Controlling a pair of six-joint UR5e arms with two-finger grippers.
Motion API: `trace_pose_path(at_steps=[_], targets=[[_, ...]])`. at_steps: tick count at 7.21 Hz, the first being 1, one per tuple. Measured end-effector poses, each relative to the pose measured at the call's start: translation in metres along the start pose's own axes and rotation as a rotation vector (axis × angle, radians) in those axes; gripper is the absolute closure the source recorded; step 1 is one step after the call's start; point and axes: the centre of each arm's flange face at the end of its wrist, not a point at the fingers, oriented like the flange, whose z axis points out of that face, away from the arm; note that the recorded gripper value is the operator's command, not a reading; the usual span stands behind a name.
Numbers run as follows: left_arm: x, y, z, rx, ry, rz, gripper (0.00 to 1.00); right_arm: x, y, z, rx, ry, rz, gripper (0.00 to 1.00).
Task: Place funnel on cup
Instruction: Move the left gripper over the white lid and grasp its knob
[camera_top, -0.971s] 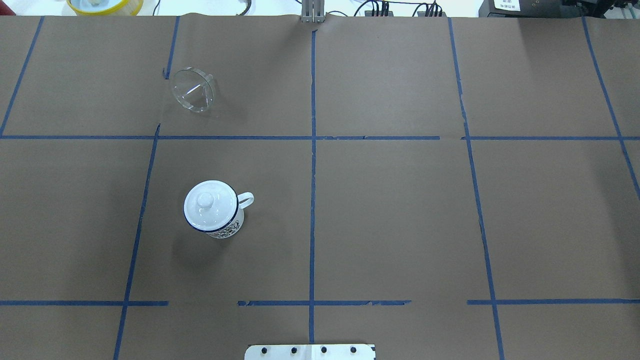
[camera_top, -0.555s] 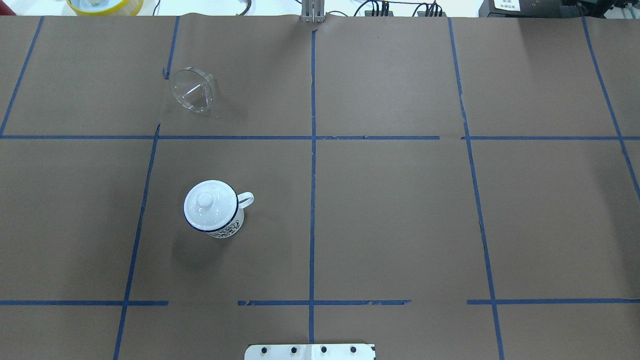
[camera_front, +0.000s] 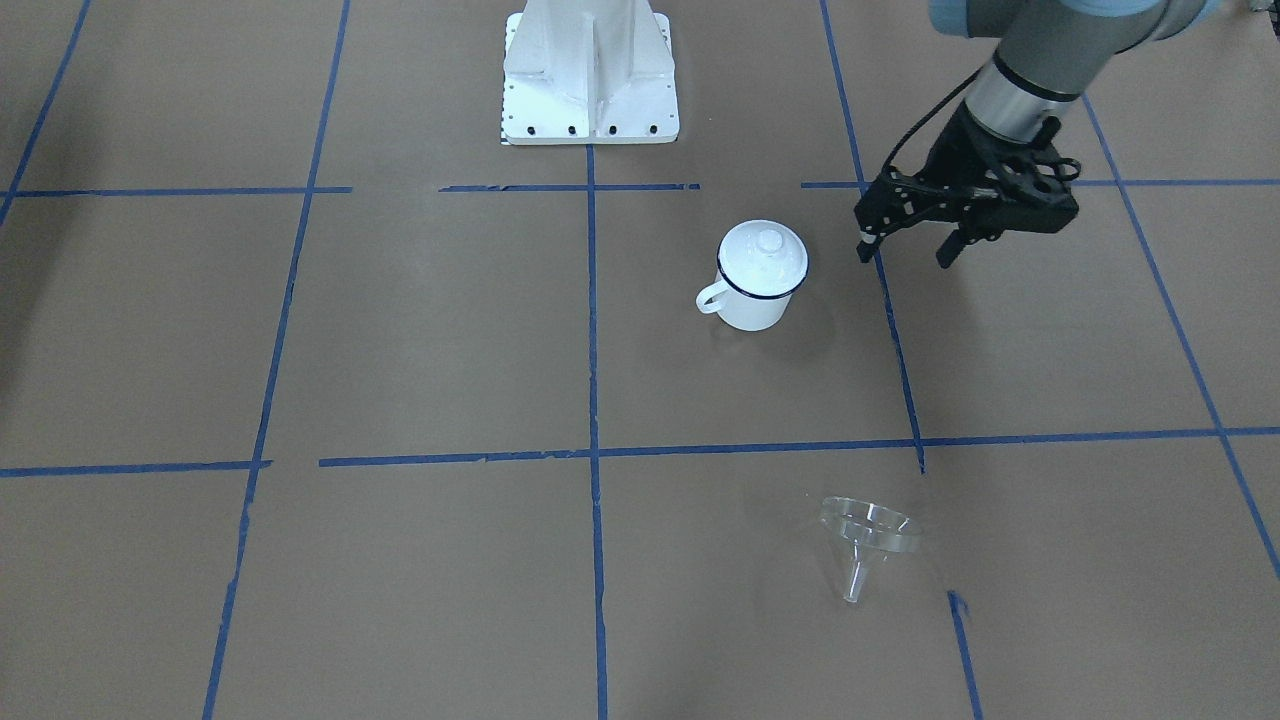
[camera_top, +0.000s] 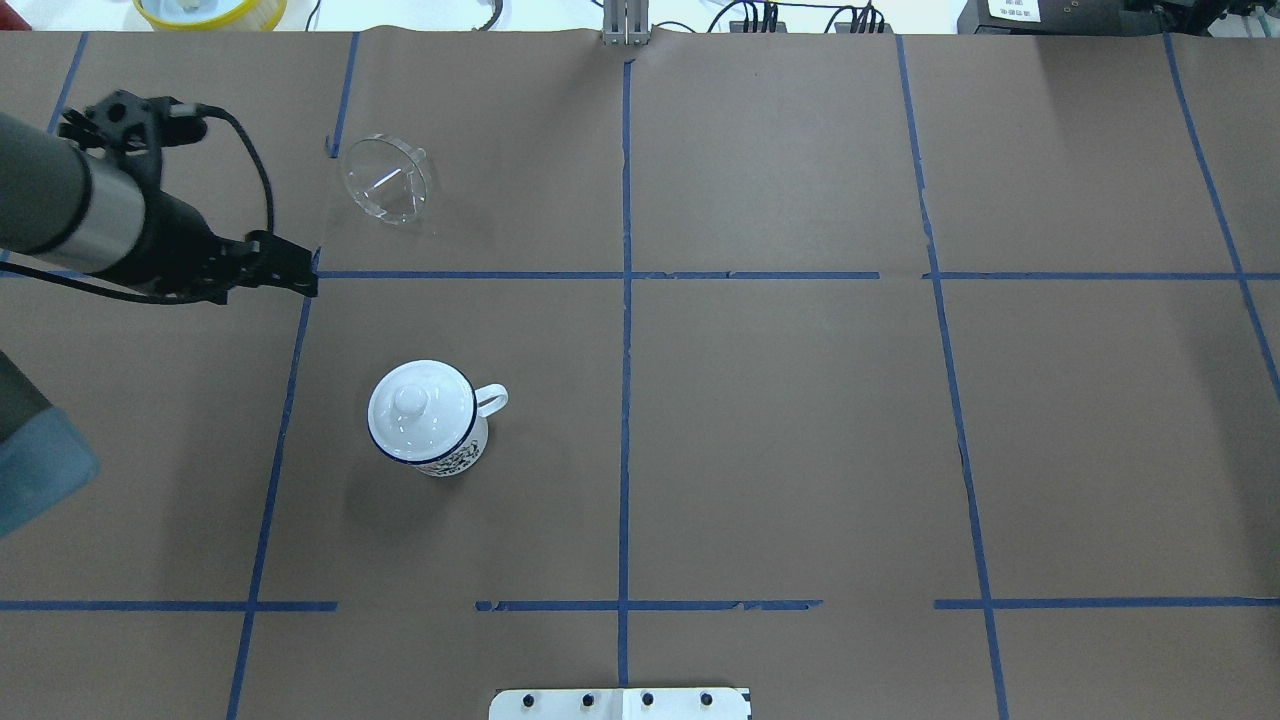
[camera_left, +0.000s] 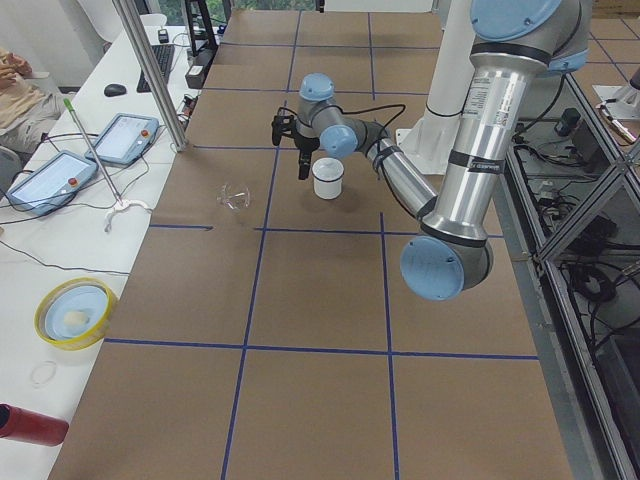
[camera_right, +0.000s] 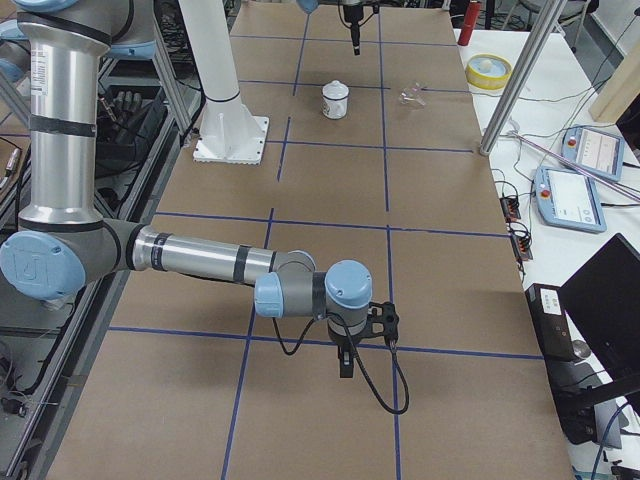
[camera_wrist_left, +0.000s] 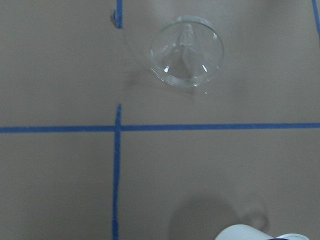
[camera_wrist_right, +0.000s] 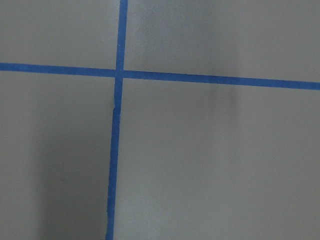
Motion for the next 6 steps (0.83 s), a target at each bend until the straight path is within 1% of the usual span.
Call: trace_pose_path(at_steps=[1,2,3,6], targets=[[0.032,0.017,0.013,-0.006,-0.041,-0.032,0.00,0.000,0.000,0.000,0.000,0.000,0.000,0.00],[0.052,0.034,0.027,-0.006,-0.077,-0.051,0.00,0.000,0.000,0.000,0.000,0.000,0.000,0.00],[0.062,0.048,0.038,-0.005,-0.099,-0.060,0.00,0.000,0.000,0.000,0.000,0.000,0.000,0.00],[0.078,0.069,0.060,-0.026,-0.119,-0.072,0.00,0.000,0.000,0.000,0.000,0.000,0.000,0.00]])
